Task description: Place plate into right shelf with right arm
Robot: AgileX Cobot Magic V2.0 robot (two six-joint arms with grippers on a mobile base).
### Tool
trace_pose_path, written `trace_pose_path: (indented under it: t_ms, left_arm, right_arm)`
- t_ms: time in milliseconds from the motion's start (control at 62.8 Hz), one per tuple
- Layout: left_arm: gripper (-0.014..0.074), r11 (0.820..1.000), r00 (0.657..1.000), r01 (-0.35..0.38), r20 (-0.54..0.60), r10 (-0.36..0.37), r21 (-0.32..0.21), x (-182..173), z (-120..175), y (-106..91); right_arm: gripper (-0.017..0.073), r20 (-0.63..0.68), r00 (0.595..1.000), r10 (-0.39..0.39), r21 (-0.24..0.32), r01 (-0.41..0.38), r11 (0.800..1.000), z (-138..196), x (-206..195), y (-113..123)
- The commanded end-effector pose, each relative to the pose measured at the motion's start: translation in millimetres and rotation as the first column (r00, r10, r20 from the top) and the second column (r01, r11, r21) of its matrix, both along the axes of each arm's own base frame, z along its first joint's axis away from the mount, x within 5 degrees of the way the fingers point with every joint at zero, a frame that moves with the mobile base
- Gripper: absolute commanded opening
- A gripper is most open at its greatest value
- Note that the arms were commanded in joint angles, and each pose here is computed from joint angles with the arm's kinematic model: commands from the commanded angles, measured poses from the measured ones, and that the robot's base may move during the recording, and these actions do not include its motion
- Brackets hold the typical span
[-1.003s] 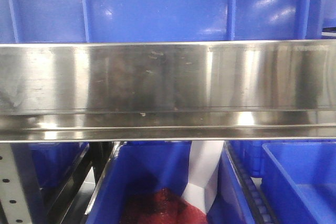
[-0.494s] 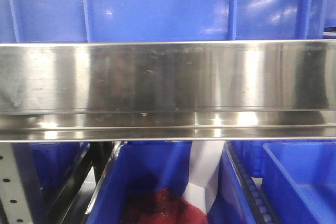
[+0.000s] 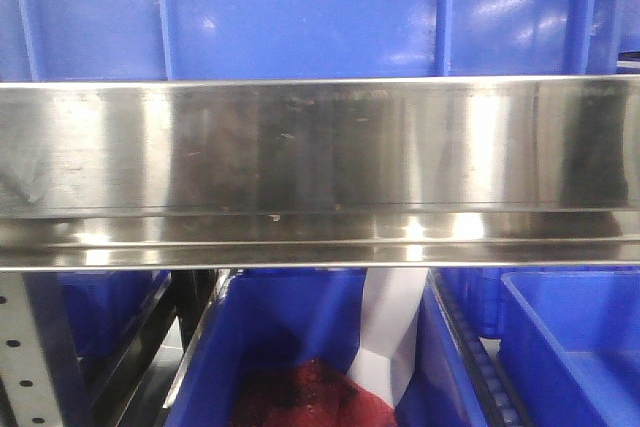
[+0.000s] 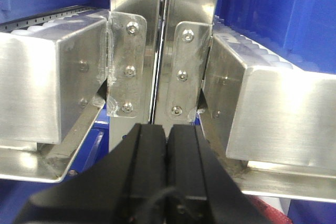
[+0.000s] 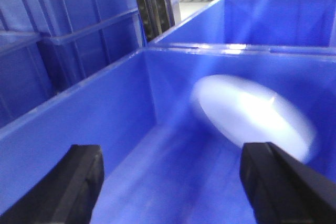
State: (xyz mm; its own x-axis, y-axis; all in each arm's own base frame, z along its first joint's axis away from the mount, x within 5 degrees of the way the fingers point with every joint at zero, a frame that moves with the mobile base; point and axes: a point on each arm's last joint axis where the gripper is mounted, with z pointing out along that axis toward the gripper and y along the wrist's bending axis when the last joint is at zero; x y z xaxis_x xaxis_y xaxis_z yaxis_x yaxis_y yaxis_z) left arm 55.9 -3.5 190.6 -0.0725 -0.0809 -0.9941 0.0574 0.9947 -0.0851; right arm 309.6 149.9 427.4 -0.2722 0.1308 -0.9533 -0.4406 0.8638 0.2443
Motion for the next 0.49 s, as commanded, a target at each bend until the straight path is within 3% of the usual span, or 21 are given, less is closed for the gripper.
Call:
trace_pose_path:
  t_ms: [0,175,255,334,478]
  left_arm:
    - [-0.0047,1.000,0.997,0.008,0.075,-0.007,-0.013,1,4,-0.5]
    - [-0.0047,1.000,0.997,0.008,0.075,-0.007,-0.013,1,4,-0.5]
    - [-0.0047,1.000,0.997,0.008,0.075,-0.007,-0.013,1,4,-0.5]
    - [-0.0047,1.000,0.997,0.008,0.075,-0.007,-0.013,1,4,-0.5]
    - [-0.0047,1.000,0.997,0.008,0.075,-0.007,-0.013,1,4,-0.5]
  right_arm:
    - [0.0633,0.121,0.993,-0.002,0.049,-0.004,0.999,43,-26,-12]
    - [0.0629,0.087,0.996,0.023,0.019,-0.024,1.000,61,-61,-33]
    - [0.0581,0.080,0.996,0.031,0.008,-0.032,0.999,70,-81,-43]
    - [0.0449,0.075,0.996,0.050,-0.005,-0.050,0.999,79,-105,-53]
    - [0.0050,0.067,0.994,0.088,-0.034,-0.086,0.996,90,-150,-67]
